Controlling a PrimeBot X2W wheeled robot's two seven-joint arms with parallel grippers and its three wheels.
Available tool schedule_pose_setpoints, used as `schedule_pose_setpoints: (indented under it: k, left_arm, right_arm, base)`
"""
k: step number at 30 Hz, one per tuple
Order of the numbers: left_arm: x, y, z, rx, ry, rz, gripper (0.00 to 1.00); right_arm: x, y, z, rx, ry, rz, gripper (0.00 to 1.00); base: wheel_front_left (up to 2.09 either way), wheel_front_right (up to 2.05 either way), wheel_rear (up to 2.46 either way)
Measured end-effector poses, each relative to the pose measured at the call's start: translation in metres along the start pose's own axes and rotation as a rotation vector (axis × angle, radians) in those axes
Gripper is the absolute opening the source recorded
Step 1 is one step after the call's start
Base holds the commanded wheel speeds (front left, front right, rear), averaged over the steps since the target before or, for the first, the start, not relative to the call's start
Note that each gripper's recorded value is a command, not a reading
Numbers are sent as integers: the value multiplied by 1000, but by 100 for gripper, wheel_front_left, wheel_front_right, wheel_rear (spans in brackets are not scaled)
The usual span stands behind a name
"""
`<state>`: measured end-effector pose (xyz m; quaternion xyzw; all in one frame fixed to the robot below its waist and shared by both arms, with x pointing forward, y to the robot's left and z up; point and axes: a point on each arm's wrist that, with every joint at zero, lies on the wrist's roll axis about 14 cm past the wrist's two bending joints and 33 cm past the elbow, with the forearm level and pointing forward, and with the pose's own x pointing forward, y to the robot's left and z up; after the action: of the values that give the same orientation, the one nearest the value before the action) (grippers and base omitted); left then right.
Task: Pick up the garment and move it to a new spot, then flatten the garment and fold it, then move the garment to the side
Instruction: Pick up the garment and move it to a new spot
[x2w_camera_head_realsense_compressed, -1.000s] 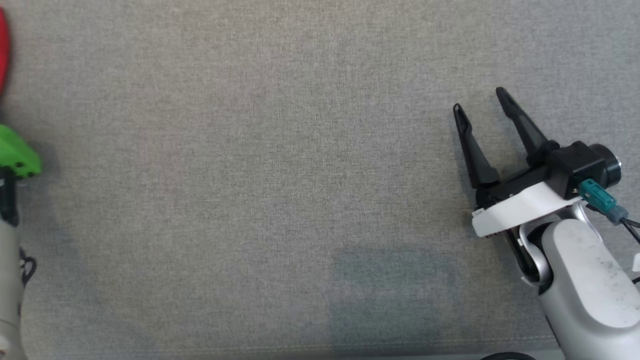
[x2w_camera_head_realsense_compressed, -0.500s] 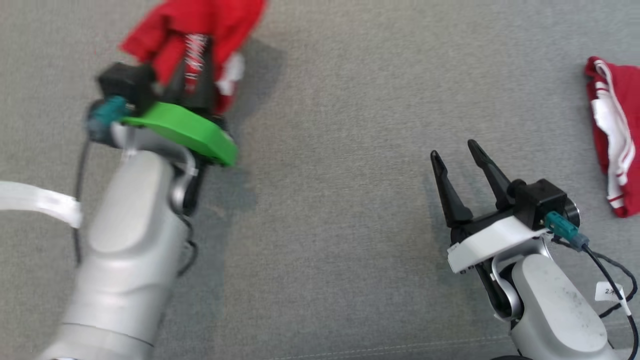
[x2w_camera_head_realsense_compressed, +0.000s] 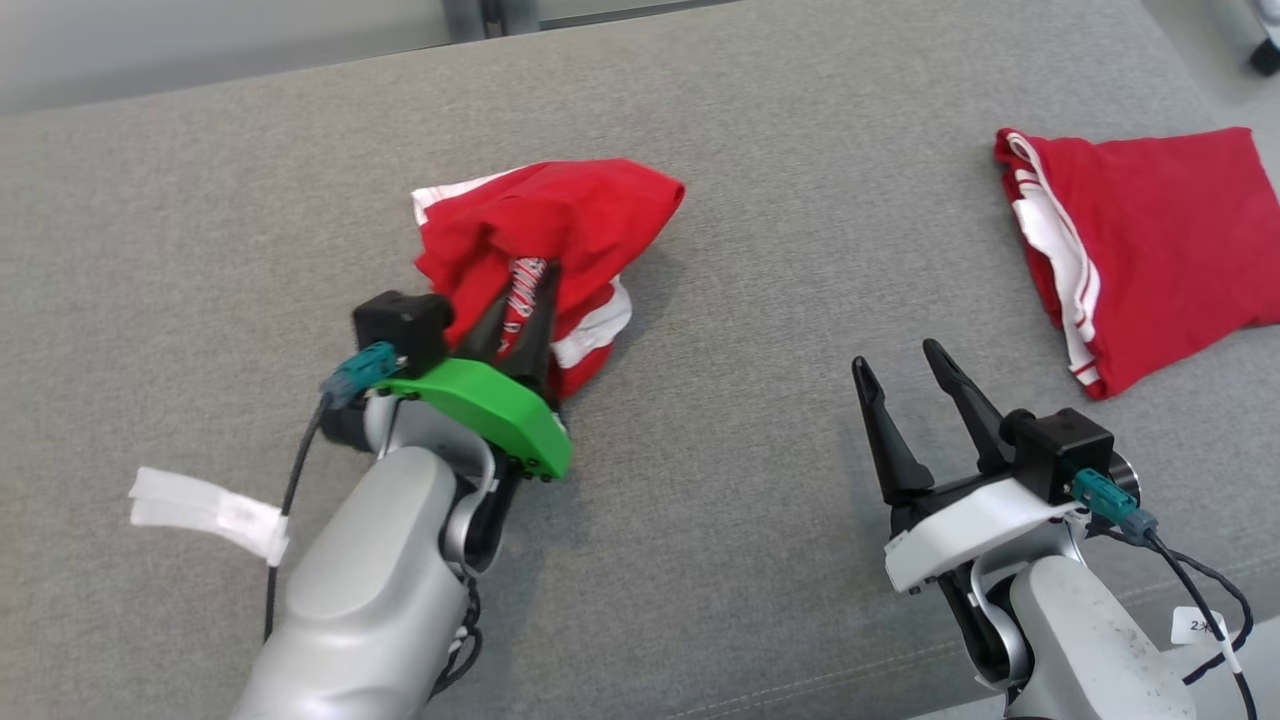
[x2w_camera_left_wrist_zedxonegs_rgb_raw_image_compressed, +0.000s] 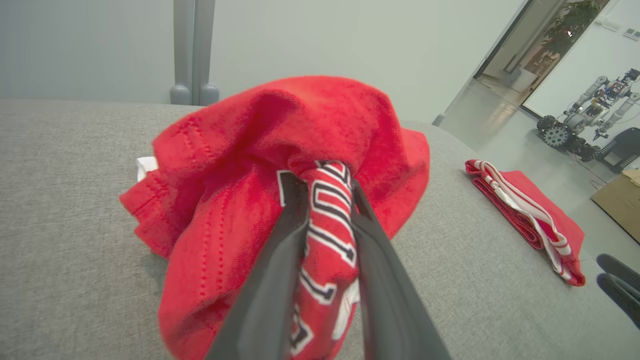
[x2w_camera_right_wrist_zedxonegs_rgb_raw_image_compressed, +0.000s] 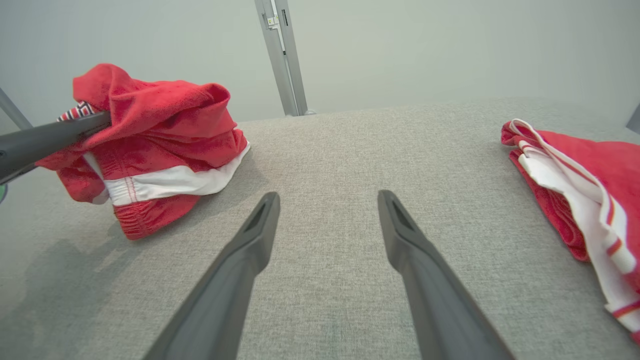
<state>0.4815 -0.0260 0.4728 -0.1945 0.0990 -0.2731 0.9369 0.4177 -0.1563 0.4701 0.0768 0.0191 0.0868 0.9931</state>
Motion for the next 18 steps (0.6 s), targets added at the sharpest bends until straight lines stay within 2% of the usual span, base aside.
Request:
schedule_pose_setpoints:
  k: [1, 5, 11, 18]
  left_arm:
    - [0, 7, -2, 6, 2, 23, 100]
    - [-6, 37, -9, 52, 19, 123, 100]
    - [-26, 75, 7, 104, -18, 271, 100]
    - [-66, 85, 24, 150, -96, 338, 100]
  right_arm:
    - [-1, -2, 2, 1, -4, -7, 100]
    - [-5, -7, 9, -3, -23, -27, 100]
    - [-11, -5, 19, 0, -50, -30, 100]
    - [-18, 10, 30, 13, -85, -4, 100]
  base:
    - [0, 0, 0]
    - [0, 0, 0]
    - [0, 0, 0]
    - [0, 0, 0]
